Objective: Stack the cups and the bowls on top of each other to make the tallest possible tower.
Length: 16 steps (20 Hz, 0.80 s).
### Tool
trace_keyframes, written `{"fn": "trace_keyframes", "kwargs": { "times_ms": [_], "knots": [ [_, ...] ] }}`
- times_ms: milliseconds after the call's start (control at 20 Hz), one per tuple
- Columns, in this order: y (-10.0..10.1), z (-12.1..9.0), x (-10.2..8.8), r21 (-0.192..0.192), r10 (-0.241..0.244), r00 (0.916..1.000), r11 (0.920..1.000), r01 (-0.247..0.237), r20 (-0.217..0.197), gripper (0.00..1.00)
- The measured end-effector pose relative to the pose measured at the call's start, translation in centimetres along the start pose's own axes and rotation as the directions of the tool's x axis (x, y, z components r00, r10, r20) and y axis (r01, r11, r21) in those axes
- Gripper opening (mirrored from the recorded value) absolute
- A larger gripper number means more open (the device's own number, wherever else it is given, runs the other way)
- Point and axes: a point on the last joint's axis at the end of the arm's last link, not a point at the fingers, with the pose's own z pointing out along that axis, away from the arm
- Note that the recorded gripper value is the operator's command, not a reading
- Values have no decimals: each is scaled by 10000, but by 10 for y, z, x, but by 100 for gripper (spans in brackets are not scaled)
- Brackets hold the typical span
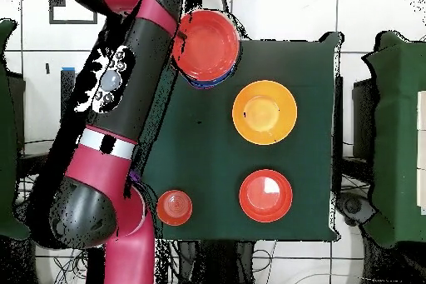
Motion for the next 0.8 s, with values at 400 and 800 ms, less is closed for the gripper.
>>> {"fn": "trace_keyframes", "kwargs": {
  "times_ms": [400, 800],
  "knots": [
    [-4, 6, 0, 78, -58, 10000, 10000, 57, 46, 0],
    [-10, 16, -4, 184, -121, 9995, 9998, 116, 292, 0]
  ]
}}
